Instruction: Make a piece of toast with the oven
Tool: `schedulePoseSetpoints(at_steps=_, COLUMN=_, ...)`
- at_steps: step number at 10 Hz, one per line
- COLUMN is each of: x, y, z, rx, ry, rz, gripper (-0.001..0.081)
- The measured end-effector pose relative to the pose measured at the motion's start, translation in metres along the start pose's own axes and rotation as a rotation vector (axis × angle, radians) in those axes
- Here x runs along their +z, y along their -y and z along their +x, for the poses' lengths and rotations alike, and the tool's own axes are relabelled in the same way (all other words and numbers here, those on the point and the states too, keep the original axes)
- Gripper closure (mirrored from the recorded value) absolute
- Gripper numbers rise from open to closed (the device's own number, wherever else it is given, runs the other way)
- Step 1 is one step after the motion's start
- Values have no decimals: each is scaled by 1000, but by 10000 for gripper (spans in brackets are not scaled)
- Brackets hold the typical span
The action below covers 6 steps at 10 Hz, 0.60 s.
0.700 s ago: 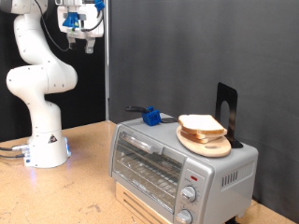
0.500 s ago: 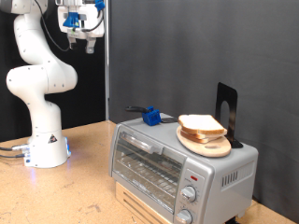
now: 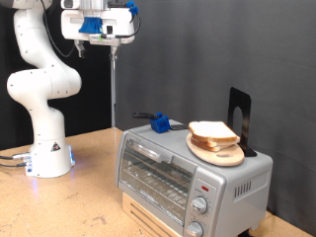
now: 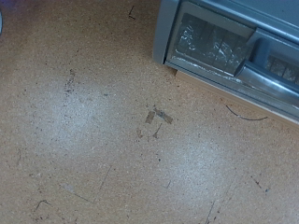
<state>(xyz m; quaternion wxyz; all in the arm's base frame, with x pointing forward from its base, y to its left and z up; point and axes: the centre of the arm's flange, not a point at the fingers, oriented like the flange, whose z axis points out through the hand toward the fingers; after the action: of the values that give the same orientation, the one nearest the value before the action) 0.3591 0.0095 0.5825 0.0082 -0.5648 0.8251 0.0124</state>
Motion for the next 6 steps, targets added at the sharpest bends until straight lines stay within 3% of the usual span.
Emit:
schedulePoseSetpoints(at_steps=2, x=-2, y=2, z=-3, rx=-219, ry=33, rz=67, gripper=-2)
schedulePoseSetpoints(at_steps=4, x=5, y=16, z=-12, rx=-440, ry=39, rz=189, gripper=-2)
schedulePoseSetpoints(at_steps=5, x=11, y=22, z=-16, rx=-522, ry=26, rz=230, gripper=-2)
schedulePoseSetpoints(at_steps=6, x=11, y=21, z=-15, rx=-495, ry=34, rz=213, gripper=-2)
